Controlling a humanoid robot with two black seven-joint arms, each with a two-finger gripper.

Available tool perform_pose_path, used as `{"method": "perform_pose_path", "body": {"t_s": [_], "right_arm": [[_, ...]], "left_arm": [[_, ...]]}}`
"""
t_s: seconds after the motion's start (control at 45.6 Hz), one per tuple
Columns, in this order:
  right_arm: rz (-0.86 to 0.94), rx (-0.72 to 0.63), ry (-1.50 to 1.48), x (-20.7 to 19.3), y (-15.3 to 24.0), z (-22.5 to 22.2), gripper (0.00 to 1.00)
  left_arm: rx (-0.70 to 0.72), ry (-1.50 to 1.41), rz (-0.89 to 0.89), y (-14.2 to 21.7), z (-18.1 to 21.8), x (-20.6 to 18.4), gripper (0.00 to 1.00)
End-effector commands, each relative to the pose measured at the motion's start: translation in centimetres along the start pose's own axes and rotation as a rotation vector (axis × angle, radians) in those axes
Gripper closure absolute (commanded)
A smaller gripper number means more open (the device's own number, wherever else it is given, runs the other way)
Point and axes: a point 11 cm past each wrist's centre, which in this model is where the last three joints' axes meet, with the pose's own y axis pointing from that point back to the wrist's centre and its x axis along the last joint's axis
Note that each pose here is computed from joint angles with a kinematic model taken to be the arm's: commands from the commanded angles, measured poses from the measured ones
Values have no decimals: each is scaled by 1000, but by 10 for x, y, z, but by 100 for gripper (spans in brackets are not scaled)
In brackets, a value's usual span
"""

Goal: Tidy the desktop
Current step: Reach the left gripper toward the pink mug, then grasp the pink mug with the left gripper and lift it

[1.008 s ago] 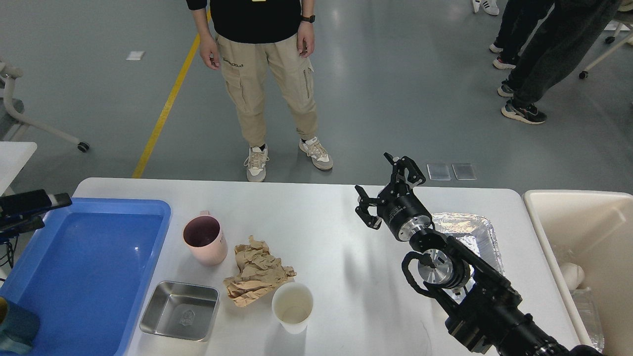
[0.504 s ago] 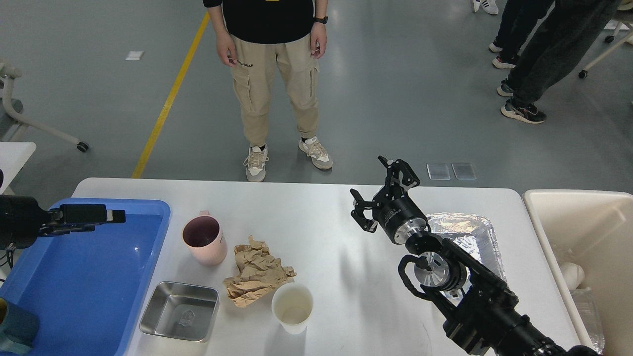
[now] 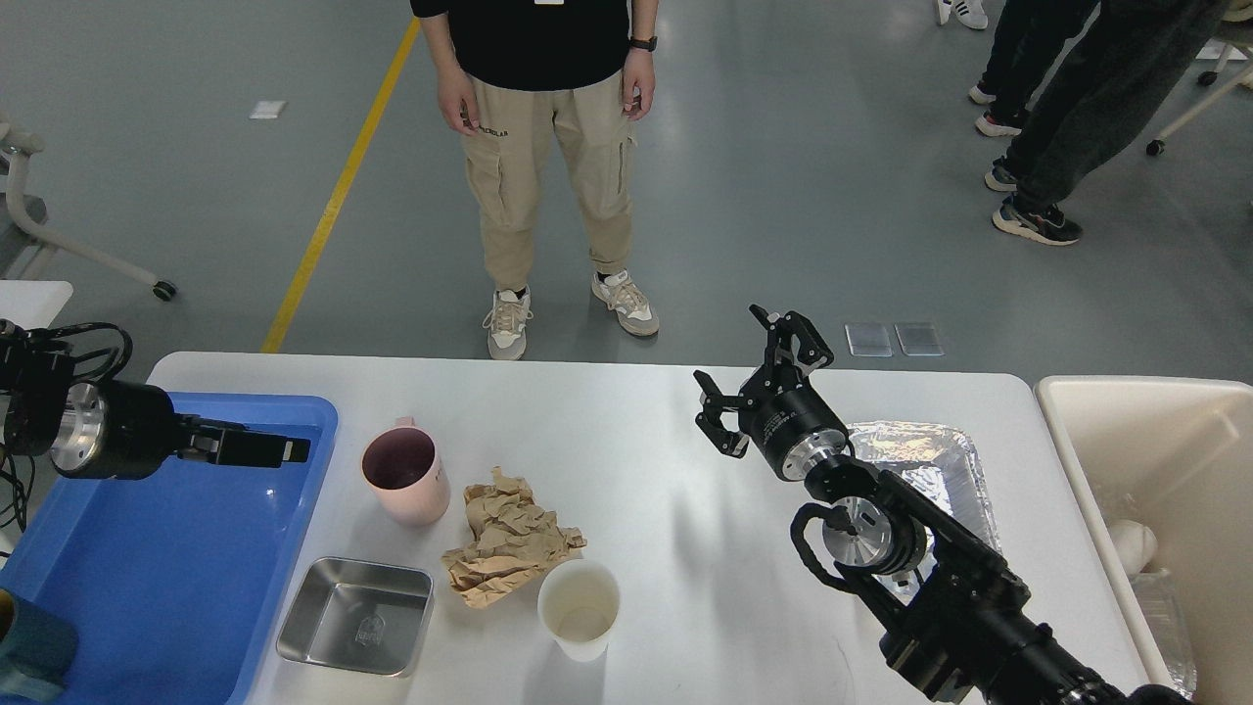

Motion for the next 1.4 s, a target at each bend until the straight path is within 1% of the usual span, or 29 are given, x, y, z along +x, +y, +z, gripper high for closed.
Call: {"method": "perform_pose_path", "body": {"t_s": [0.0,0.175,0.526,0.723,0.855,0.92,1.052,1.249,1.381], "right_arm": [[-2,-6,1,0,1,2,0],[-8,-9,-1,-2,2,4,0],[-7,-12,-7,-1,5,7,0],[-8,-12,-7,-1,5,7,0],[-13,-11,-9,-3,5,7,0],[-12,-12,-11,-3,5,8,0],[-11,-14,-14,-2,8,9,0],[-11,-16,-18,-2,9,11,0],[-10,-14,-15,-1,10,9,0]], "left_arm": [[37,-21,-4,-11,-8,-2,11],[53,-5,-3,-27,-16,-11,14],[64,23,24,-66,-22,-23,15],[68,26,54,-67,-23,-12,15],[69,29,86,-69,-21,3,15],[65,30,86,-72,-19,3,15],[58,32,91,-81,-15,2,23],[40,42,96,-96,-7,0,26],[38,44,94,-103,-5,-2,39]]}}
